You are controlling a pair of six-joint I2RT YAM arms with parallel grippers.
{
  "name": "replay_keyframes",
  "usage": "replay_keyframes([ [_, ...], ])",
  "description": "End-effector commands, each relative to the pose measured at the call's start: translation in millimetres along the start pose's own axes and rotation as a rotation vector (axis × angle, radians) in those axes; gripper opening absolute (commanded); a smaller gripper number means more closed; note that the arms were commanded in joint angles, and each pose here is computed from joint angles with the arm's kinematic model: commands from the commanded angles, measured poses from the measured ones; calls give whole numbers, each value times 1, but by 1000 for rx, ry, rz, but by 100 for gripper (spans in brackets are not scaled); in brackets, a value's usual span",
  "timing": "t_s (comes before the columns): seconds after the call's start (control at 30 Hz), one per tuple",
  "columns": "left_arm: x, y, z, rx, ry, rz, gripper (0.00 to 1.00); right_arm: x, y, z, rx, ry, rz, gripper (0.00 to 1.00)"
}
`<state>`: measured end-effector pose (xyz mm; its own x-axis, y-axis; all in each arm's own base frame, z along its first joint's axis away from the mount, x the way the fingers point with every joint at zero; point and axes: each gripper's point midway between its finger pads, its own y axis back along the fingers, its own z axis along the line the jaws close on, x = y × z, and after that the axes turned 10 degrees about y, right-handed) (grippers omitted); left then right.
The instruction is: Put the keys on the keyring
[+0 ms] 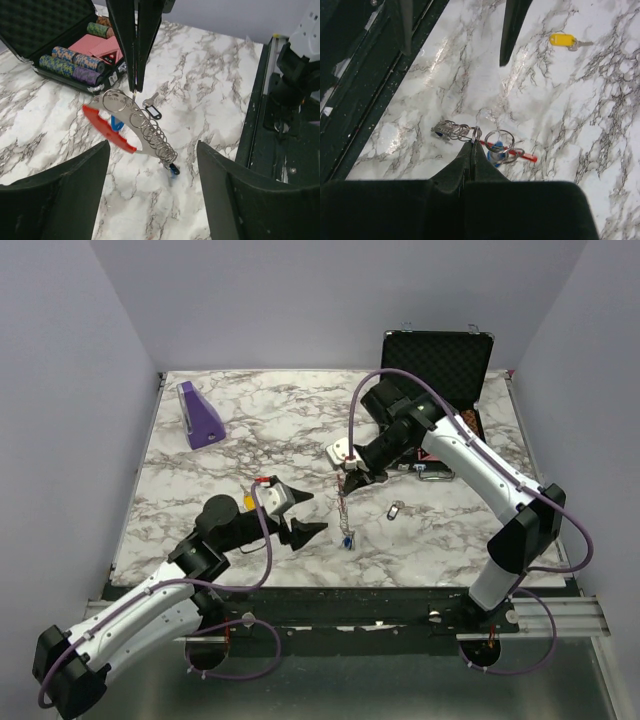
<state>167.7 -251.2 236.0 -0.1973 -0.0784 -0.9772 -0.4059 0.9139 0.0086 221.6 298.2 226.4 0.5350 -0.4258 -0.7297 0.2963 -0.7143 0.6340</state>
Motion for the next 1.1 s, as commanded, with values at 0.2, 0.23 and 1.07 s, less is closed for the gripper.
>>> replay_keyframes([
  [0.2, -20, -38, -2, 126, -159, 14, 52, -17, -7, 19, -87, 21, -6, 1],
  [0.23, -20, -39, -4, 134, -151, 2, 52, -19, -8, 23, -94, 9, -18, 1],
  [1.07, 7, -48, -11, 167, -31, 44, 24, -31, -14, 29, -75, -150, -92, 1],
])
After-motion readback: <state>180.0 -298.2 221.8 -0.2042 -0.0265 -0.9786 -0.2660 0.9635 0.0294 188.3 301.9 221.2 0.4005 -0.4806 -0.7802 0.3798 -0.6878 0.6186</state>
